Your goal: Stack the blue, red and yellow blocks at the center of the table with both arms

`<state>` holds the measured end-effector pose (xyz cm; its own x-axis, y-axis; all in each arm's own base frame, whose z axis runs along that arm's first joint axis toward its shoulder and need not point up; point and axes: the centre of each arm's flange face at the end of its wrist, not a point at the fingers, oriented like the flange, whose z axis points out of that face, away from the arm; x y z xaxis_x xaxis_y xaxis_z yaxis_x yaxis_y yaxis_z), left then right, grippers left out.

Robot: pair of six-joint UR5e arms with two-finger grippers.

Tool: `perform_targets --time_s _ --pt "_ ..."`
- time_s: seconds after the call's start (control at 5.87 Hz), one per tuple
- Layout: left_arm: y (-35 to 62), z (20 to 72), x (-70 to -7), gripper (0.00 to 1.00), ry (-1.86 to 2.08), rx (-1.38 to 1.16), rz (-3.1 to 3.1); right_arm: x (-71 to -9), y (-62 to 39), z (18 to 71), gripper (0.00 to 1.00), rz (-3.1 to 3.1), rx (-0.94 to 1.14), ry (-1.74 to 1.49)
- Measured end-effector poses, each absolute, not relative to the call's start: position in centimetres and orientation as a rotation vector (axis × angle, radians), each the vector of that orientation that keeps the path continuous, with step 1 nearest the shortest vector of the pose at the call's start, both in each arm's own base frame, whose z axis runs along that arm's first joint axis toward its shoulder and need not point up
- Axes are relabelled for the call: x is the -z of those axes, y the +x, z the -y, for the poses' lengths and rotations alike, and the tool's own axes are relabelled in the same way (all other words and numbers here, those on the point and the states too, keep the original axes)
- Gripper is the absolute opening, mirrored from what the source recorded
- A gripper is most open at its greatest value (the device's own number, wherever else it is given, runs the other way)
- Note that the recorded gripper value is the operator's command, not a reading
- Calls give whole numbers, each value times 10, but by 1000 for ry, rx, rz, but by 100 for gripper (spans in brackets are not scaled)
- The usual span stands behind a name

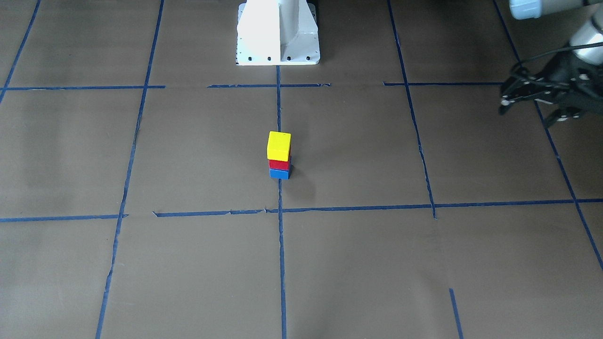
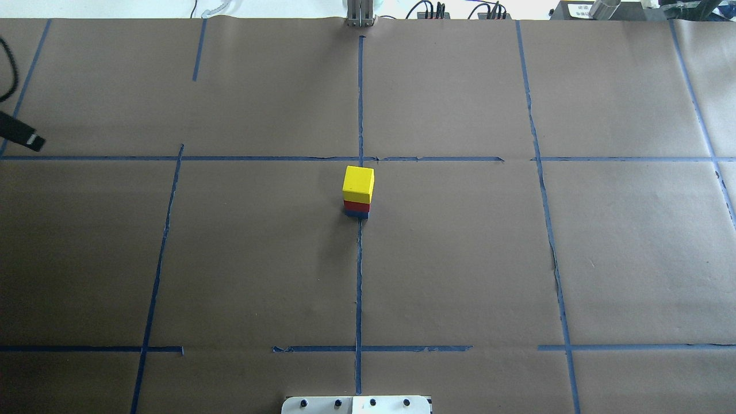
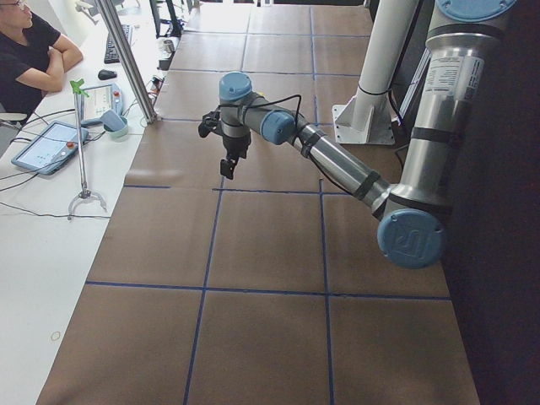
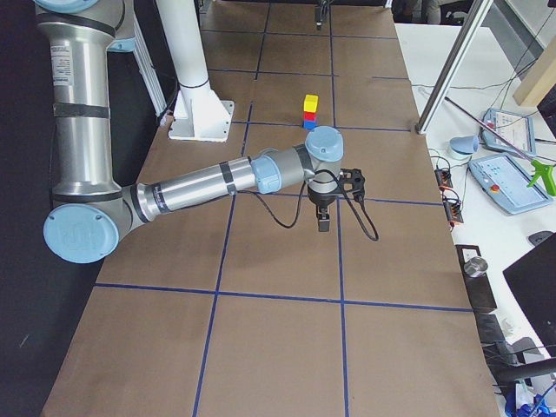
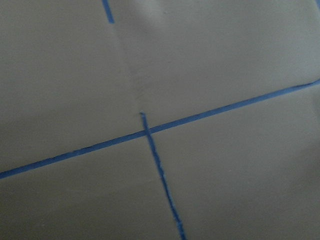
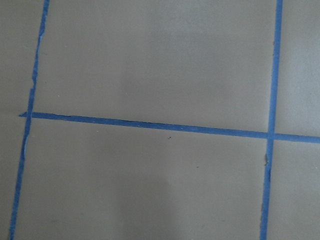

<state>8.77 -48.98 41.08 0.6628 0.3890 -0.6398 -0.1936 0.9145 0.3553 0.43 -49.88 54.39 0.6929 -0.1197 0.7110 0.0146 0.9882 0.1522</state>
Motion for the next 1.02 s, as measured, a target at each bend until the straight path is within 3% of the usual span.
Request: perform_targets --time_s 0.51,1.02 --pt "-46 481 -542 100 185 -312 -755 -591 35 469 100 788 131 132" --pt "-76 452 -637 100 50 -222 -880 -595 37 432 100 810 151 132"
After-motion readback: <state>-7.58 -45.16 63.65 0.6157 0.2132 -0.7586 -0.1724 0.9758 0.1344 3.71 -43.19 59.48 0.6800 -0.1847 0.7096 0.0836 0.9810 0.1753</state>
